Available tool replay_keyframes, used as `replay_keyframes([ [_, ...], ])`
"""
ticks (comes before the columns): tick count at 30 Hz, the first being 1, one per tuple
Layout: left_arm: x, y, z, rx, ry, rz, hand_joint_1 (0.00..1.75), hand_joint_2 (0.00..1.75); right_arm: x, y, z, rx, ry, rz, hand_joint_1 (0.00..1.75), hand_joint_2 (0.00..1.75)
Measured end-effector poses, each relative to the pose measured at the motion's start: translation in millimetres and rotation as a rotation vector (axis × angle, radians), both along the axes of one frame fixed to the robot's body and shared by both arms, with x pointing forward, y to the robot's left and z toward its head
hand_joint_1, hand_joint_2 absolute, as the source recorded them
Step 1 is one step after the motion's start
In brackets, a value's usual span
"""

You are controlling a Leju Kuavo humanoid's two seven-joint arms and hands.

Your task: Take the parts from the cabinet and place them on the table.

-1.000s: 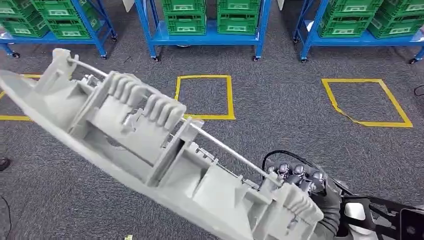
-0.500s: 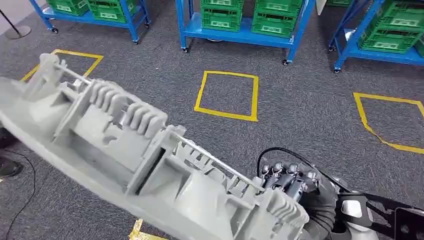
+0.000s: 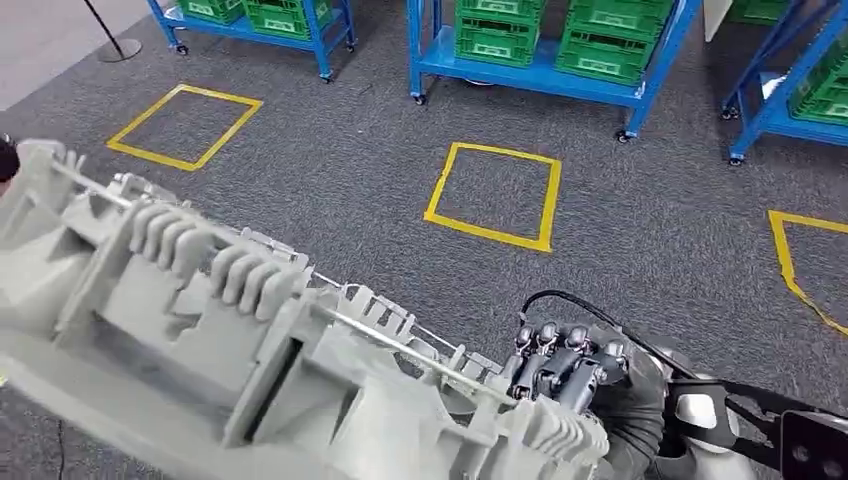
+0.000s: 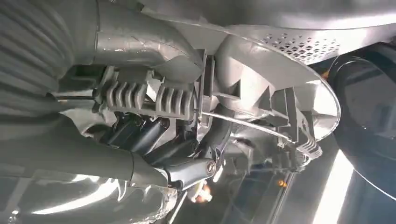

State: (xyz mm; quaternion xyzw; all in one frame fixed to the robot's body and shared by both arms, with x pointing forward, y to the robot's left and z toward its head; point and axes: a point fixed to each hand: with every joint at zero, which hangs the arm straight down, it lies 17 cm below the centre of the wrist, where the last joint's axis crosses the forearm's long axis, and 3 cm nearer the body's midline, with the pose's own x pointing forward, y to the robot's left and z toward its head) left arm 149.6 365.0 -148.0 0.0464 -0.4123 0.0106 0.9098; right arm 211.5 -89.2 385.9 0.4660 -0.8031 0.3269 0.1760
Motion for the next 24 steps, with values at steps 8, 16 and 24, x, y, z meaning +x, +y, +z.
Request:
replay_keyframes([
  [8,1.5,0.1,0.7,-0.004,-0.009,0.008,0.00,1.75,-0.6,3.4,2.6,-0.004,-0.017,0.008,1.73,1.75],
  [16,1.8,-1.5,-0.1,-0.010,-0.011,0.014,0.00,1.75,1.1,4.2,2.4,-0.008,-0.017,0.009,1.73,1.75],
  [24,-3.1,-0.2,-2.6,-0.008,-0.002,0.021,0.00,1.75,1.3,5.5,4.5,-0.005,-0.022,0.018,1.73,1.75],
])
